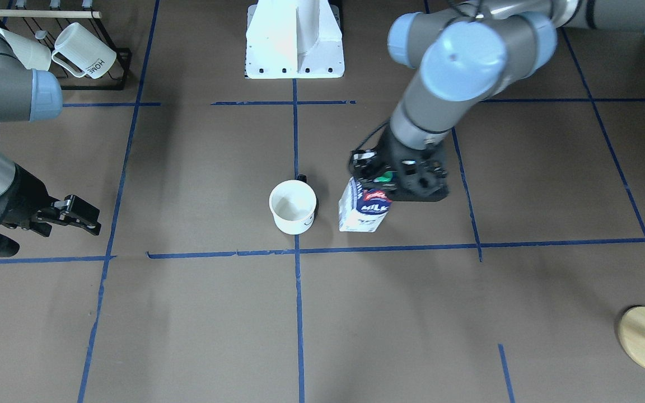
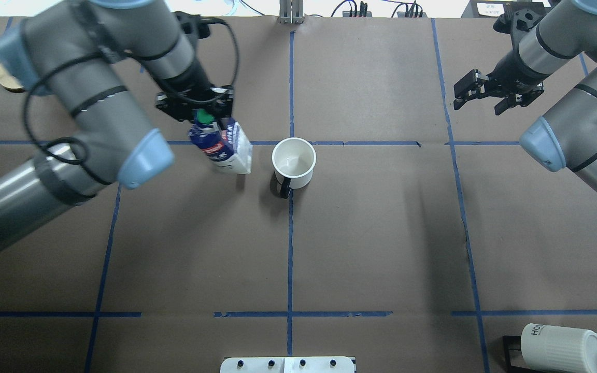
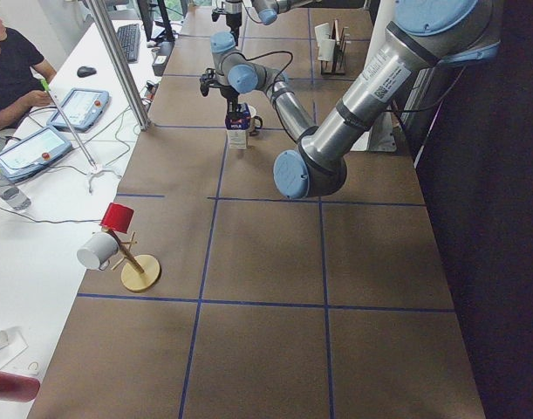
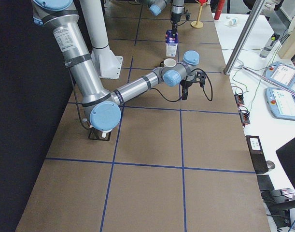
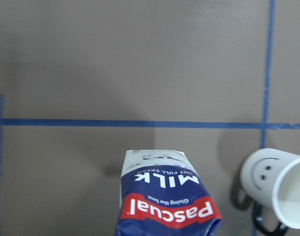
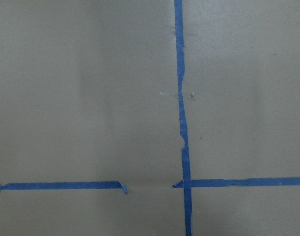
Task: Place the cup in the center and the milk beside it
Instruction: 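Carry the milk carton with the left gripper beside the mug and set it down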
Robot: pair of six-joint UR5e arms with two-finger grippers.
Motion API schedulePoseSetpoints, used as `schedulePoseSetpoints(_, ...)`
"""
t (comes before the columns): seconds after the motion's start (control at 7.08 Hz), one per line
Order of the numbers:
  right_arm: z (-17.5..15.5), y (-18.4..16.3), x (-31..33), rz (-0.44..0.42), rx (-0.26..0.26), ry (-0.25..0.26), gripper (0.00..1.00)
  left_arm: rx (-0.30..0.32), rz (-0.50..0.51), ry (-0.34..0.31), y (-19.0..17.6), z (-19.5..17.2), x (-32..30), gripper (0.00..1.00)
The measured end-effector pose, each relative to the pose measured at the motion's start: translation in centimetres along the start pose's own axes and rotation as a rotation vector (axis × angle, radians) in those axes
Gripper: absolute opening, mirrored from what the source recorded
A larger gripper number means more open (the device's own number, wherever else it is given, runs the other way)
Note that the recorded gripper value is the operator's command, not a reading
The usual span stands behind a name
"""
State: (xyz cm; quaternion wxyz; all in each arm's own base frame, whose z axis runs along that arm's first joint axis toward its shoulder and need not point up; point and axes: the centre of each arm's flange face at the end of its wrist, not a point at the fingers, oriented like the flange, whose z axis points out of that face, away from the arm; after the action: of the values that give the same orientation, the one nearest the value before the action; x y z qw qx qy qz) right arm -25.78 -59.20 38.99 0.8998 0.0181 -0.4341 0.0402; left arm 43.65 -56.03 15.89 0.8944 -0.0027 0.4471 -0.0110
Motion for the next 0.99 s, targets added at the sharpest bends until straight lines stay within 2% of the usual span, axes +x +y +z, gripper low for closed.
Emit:
schedulePoseSetpoints(0.28,-0.1,0.0,0.1,0.000,0.002,-0.001,1.00,0.010,0.007,-0.029,0.1,1.8,3.1,0.13)
schedulePoseSetpoints(0.42,-0.2,0.0,0.1,0.000,0.003,-0.001,1.00,0.012,0.014,-0.039,0.5,2.5,3.6,0.75)
schedulePoseSetpoints(0.57,-0.2,0.0,0.0,0.000,0.003,-0.001,1.00,0.013,0.021,-0.042,0.8,2.9,4.0,1.00)
schedulePoseSetpoints(0.85,-0.1,0.0,0.3,0.001,0.002,0.001,1.00,0.022,0.037,-0.034,0.9,2.7,4.4,1.00)
schedulePoseSetpoints(0.99,-0.4,-0.2,0.9,-0.001,0.005,0.002,1.00,0.043,0.042,-0.020,0.6,1.3,4.3,1.00)
